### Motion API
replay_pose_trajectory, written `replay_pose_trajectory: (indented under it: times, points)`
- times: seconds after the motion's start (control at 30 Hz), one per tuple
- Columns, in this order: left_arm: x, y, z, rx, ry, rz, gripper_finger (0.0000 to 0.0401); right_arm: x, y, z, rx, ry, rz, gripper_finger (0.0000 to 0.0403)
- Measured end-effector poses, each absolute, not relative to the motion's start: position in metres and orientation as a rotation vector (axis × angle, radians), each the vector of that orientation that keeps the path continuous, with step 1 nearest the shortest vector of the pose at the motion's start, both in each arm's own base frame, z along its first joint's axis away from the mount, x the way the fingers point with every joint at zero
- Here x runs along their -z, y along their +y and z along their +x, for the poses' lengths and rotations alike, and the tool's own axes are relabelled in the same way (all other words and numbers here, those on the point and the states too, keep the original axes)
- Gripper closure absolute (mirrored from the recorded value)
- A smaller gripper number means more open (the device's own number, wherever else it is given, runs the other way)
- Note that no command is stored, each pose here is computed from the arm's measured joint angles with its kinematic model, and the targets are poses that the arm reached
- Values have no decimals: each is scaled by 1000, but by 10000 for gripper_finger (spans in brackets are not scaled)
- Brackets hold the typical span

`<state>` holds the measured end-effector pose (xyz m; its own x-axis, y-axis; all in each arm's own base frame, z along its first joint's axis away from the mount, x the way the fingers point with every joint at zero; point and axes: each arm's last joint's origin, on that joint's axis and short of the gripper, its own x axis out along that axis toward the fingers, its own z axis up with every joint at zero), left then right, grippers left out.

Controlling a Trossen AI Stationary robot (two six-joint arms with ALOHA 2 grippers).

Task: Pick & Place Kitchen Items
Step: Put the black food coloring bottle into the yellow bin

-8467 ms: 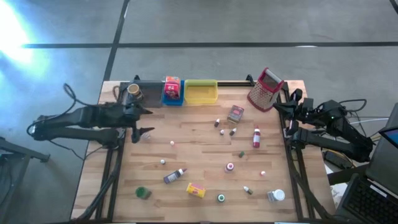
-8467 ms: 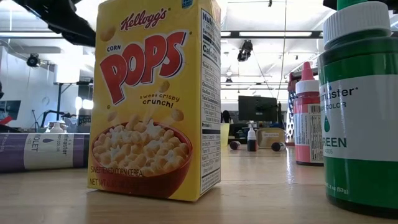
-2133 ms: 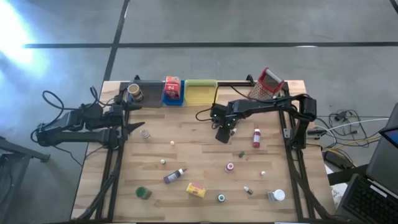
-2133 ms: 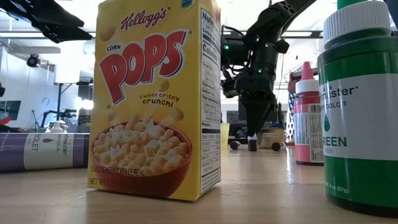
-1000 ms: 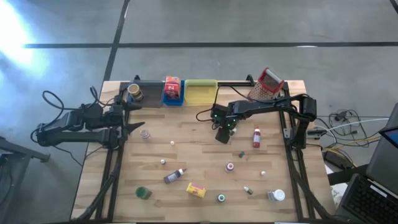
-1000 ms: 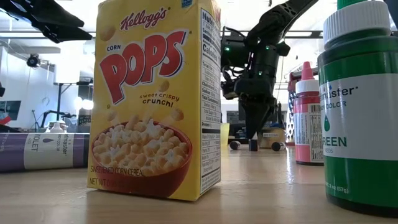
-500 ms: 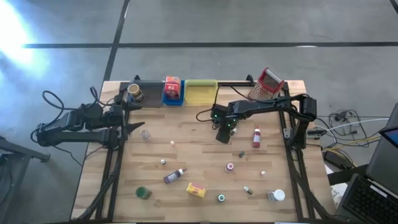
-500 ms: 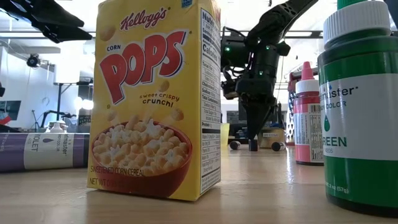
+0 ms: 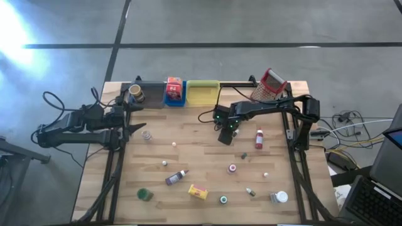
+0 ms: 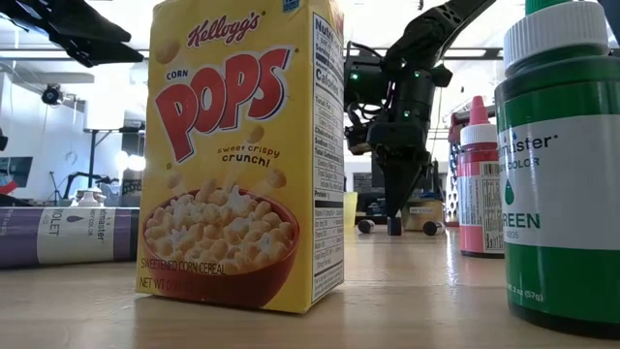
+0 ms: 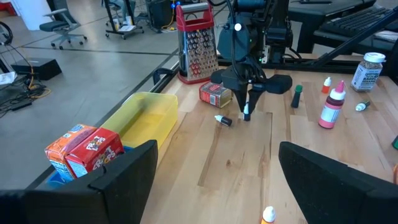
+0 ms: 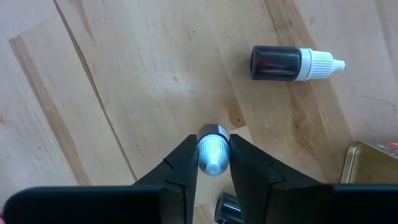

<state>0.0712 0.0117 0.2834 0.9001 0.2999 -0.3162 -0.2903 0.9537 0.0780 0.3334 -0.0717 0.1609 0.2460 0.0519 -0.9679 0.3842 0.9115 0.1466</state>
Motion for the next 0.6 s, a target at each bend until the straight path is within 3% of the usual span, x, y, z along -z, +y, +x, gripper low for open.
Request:
replay_pose_trajectory:
  times: [0.17, 0.4, 0.6]
  points:
    - [-283, 12, 71, -306, 332, 29, 62, -161, -72, 333, 235, 1311, 392, 336]
    - [-283, 12, 71, -306, 332, 29, 62, -161, -72, 333, 235, 1312, 391, 320]
    - [-283, 12, 71, -305, 332, 29, 62, -161, -72, 333, 235, 1311, 391, 335]
